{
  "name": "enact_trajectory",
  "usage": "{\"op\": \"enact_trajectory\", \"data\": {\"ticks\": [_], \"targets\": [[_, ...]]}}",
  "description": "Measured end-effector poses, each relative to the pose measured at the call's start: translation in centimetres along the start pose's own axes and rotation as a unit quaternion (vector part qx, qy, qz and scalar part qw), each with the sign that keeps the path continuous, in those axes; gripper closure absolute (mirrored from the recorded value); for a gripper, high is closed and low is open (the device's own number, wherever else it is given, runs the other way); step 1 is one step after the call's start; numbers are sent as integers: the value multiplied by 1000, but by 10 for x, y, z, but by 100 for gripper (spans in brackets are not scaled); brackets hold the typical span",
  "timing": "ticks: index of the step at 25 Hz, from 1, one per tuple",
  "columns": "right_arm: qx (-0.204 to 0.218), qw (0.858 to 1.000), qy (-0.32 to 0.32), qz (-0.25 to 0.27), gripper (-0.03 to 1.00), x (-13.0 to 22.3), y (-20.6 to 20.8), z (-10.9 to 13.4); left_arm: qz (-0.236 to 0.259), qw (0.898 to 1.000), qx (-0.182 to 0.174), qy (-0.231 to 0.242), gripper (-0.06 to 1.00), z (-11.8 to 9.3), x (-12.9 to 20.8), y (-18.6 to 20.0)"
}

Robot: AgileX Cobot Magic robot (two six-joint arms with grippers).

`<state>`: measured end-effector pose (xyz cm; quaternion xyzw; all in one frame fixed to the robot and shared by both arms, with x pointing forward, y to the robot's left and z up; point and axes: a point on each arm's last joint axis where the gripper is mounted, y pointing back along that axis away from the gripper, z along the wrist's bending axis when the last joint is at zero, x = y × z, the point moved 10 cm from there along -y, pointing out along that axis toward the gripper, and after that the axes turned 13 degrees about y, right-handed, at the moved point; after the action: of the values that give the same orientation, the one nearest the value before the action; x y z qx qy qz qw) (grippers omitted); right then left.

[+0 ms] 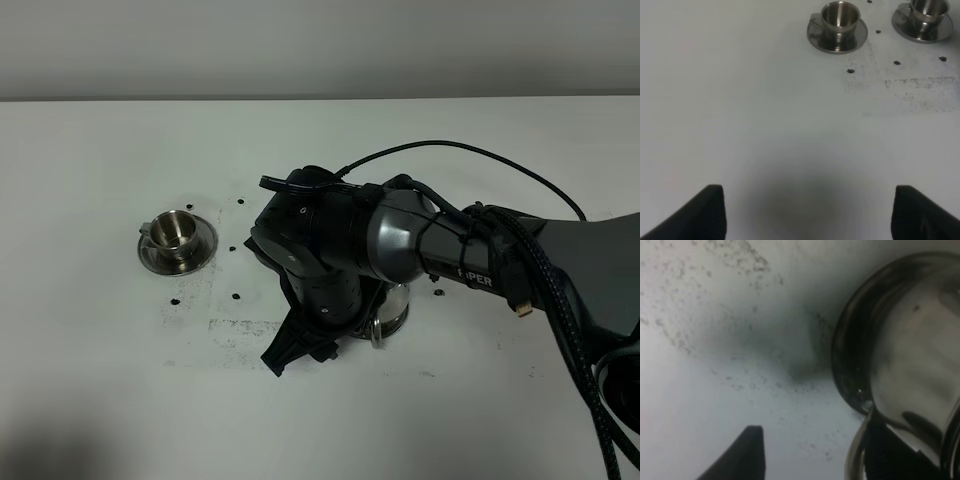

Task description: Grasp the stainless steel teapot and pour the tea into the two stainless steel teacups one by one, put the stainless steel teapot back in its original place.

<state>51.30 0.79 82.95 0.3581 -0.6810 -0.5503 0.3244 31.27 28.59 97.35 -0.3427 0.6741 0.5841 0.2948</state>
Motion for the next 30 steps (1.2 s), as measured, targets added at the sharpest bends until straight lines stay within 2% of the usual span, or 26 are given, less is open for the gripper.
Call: {"op": "enact_trajectory", "data": {"ticks": [17,25,30], "targets": [[6,999,-13,43,53,16,1,-3,0,1000,0,-1,28,0,0,0],[-7,999,-16,38,53,16,5,5,0,1000,0,-1,28,0,0,0],[-27,1000,-5,1,53,12,35,22,0,1000,0,-1,28,0,0,0]]}}
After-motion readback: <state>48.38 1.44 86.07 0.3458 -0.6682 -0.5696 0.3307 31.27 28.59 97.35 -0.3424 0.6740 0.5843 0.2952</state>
